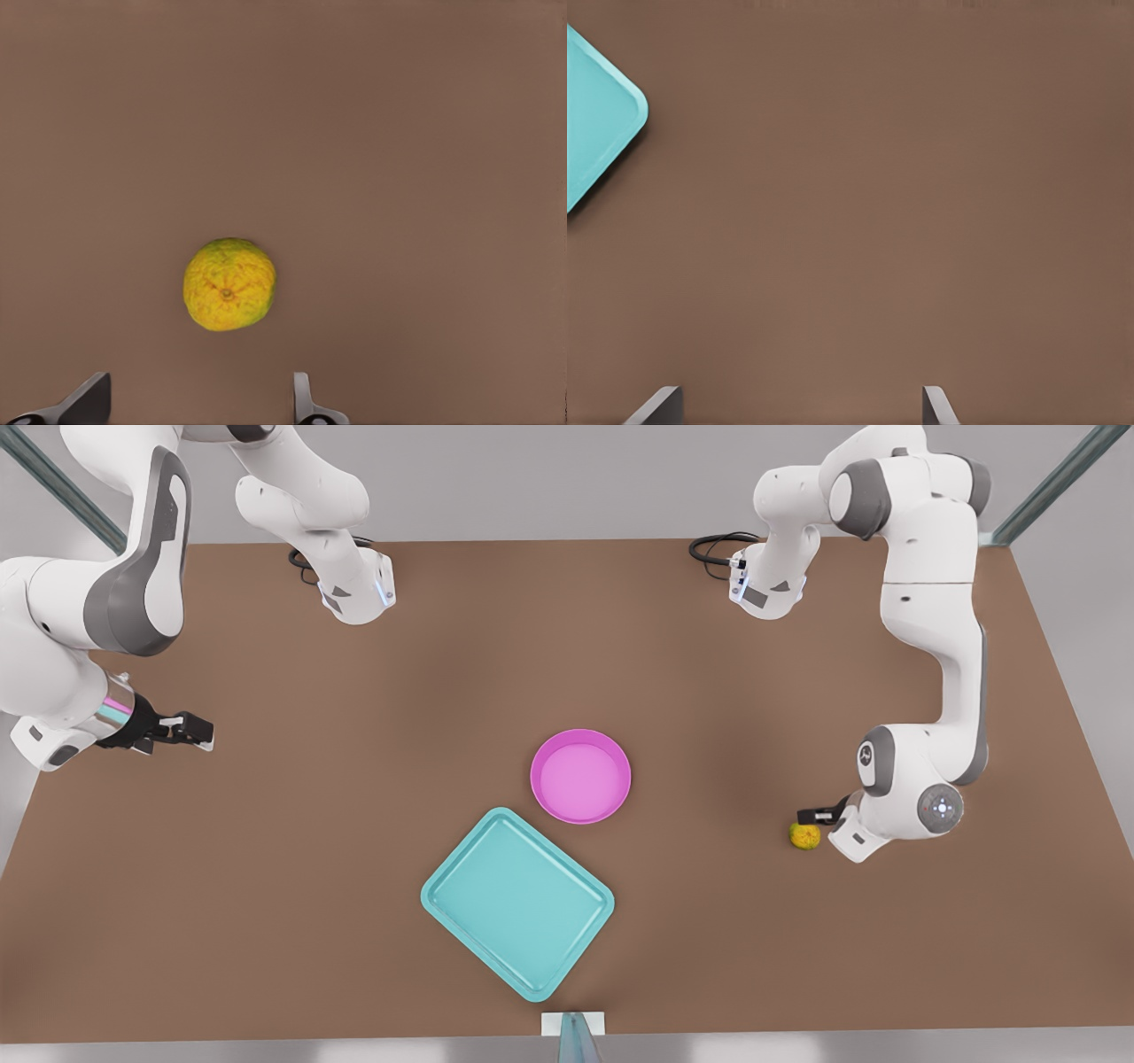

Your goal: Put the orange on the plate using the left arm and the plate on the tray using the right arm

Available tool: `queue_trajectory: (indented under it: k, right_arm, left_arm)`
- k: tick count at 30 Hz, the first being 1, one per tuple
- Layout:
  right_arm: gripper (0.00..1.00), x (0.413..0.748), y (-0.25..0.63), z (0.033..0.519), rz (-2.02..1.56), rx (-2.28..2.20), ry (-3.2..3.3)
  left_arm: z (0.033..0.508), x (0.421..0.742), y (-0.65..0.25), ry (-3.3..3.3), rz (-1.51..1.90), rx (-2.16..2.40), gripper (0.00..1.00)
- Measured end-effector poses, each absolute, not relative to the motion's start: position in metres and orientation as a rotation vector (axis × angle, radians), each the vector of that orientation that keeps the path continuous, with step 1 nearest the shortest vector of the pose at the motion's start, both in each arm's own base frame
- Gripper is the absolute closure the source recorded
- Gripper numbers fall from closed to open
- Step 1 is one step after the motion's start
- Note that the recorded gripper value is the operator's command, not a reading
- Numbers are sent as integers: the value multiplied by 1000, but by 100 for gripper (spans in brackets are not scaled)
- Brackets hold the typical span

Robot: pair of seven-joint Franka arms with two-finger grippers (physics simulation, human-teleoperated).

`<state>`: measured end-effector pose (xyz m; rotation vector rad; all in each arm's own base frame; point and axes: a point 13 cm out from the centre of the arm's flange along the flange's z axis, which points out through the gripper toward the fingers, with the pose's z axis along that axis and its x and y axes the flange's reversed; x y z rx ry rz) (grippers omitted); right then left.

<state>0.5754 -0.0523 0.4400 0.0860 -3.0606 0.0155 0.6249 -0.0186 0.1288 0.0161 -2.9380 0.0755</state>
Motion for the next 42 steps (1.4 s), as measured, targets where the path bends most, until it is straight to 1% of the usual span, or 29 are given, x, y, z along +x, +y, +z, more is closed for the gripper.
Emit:
queue_trajectory:
  k: [3,6,13,26,35,36,37,38,40,41,42]
  right_arm:
    - [0,576,-53,440,16,91,-3062]
    - [0,576,-52,441,16,96,-3064]
    - [0,576,-52,440,15,104,-3063]
    - [0,577,-55,436,15,107,-3057]
    - [0,578,-61,432,14,94,-3052]
    - [0,578,-61,432,14,95,-3052]
    - [0,578,-60,432,14,96,-3051]
    - [0,578,-60,432,14,96,-3051]
    - [0,578,-60,432,13,97,-3051]
    - [0,578,-60,432,13,97,-3051]
    - [0,578,-60,431,13,97,-3050]
  left_arm:
    - [124,637,-33,-2992,70,-14,0]
    - [109,641,-33,-3005,62,-12,0]
    - [74,636,-17,-2982,40,20,0]
    - [43,618,-8,-2920,25,35,0]
    - [28,618,-8,-2925,26,43,0]
    - [27,619,-8,-2926,27,44,2]
    - [27,620,-8,-2930,27,45,24]
    - [28,621,-8,-2933,26,46,31]
    - [30,622,-8,-2937,26,49,31]
    - [30,622,-8,-2939,25,50,34]
    - [31,623,-8,-2941,23,51,34]
